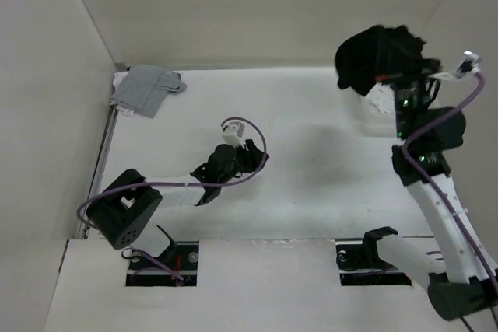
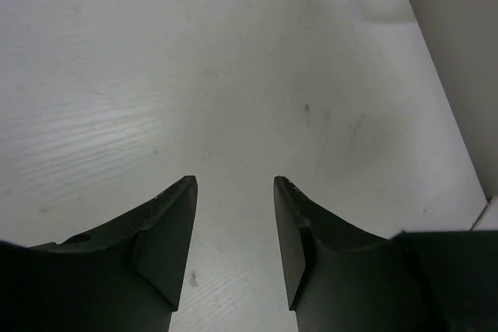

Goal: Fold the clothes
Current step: Grab the tank top from the pile, then move the tank top to the center of the board

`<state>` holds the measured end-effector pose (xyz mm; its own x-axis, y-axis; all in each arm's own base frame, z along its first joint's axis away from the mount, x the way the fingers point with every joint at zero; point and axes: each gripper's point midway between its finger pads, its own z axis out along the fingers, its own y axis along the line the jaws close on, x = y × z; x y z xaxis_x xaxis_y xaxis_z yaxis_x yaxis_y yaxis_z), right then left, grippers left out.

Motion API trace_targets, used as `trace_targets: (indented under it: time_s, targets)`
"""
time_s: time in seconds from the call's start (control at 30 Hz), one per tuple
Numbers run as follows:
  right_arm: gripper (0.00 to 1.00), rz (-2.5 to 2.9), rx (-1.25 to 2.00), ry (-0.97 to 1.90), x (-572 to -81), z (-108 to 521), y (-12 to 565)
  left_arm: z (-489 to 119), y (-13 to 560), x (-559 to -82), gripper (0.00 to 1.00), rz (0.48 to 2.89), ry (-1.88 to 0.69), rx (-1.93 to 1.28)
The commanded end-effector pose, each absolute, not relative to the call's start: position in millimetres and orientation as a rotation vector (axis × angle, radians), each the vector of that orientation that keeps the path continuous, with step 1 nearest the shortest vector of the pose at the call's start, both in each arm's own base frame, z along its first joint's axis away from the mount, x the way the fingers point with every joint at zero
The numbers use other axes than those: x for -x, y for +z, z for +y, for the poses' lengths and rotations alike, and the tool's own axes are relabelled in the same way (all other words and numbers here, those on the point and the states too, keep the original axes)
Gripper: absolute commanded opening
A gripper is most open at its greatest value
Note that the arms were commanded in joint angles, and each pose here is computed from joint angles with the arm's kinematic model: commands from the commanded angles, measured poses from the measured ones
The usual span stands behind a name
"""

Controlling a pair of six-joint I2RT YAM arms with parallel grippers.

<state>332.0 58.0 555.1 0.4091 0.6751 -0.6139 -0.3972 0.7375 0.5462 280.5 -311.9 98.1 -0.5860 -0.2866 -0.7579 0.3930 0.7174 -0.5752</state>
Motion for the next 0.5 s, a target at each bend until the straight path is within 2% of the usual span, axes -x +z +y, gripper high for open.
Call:
trace_targets:
  time_s: [0.0,0.1,0.13,0.17,0.2,0.27,0.37,0.43,0.47]
  targets:
    - [0.04,1.202,-0.276,0.872,-322,142,446,-257,141,-312,0.43,1.839,-0.89,0.166]
    - [0.12,1.418,-0.291,0.98,-308,197,354,-209,153,-322,0.46,1.788,-0.816,0.305]
    - [0.17,1.511,-0.276,0.973,-309,213,320,-195,154,-321,0.48,1.779,-0.785,0.329]
    - [0.21,1.546,-0.267,0.965,-310,218,308,-190,155,-321,0.49,1.776,-0.772,0.335]
    - [0.33,1.632,-0.257,0.919,-314,224,279,-182,154,-321,0.5,1.778,-0.748,0.348]
    - [0.49,1.73,-0.291,0.79,-319,213,242,-164,145,-316,0.51,1.806,-0.679,0.37]
    - [0.5,1.751,-0.341,0.689,-316,193,220,-159,128,-304,0.51,1.857,-0.635,0.348]
    - [0.39,1.794,-0.349,0.645,-310,186,199,-153,108,-296,0.51,1.91,-0.572,0.335]
    - [0.25,1.864,-0.355,0.62,-304,184,177,-152,93,-292,0.51,1.957,-0.528,0.318]
